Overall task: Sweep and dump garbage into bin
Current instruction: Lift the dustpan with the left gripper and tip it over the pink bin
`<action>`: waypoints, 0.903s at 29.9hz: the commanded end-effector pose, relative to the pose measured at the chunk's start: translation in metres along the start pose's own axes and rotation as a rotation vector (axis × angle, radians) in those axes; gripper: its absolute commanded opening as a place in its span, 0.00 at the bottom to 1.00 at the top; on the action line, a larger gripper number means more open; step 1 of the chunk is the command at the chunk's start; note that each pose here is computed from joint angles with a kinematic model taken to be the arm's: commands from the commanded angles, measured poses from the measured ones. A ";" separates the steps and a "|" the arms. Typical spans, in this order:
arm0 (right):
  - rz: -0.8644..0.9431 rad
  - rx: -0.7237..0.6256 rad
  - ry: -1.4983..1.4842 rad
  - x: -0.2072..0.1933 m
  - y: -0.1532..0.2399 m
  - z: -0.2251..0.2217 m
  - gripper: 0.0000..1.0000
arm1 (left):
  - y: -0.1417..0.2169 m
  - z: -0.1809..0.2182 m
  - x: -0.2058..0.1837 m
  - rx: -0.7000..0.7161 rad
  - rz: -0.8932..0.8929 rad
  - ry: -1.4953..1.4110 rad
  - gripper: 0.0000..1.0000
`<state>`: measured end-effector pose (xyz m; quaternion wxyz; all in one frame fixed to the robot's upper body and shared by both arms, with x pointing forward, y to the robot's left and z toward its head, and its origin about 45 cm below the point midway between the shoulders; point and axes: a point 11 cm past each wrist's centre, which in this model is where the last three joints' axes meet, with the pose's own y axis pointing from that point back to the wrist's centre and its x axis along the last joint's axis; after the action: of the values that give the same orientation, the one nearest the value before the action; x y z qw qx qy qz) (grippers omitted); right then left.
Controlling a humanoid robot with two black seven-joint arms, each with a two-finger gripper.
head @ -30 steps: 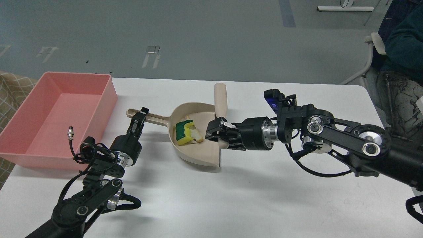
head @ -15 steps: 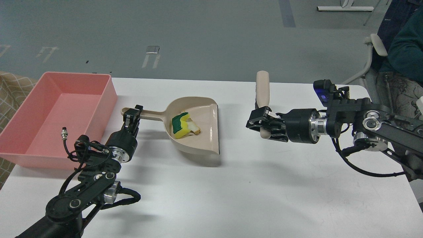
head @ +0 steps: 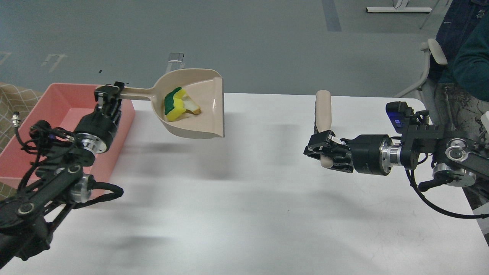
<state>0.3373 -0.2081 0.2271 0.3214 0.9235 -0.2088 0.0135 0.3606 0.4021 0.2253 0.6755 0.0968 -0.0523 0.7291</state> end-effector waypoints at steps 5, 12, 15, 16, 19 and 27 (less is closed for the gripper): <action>-0.003 0.002 -0.015 -0.003 0.000 0.004 0.00 | 0.020 0.026 0.131 0.016 0.125 -0.008 0.00; -0.009 0.007 -0.016 -0.005 -0.003 0.003 0.00 | 0.051 0.013 0.228 0.066 0.223 -0.106 0.00; -0.009 0.007 -0.016 -0.005 -0.003 0.003 0.00 | 0.069 0.010 0.261 0.081 0.268 -0.159 0.00; -0.011 0.007 -0.016 -0.005 -0.003 0.002 0.00 | 0.076 0.016 0.276 0.073 0.289 -0.196 0.00; -0.016 0.013 -0.015 -0.006 -0.006 0.000 0.00 | 0.089 0.024 0.293 0.080 0.270 -0.356 0.00; -0.026 0.018 -0.016 -0.009 -0.009 -0.001 0.00 | 0.089 0.028 0.294 0.134 0.232 -0.564 0.00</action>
<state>0.3328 -0.1981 0.2211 0.3114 0.9290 -0.2000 0.0040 0.2527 0.6745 0.3110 0.5452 0.3050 -0.1773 0.7604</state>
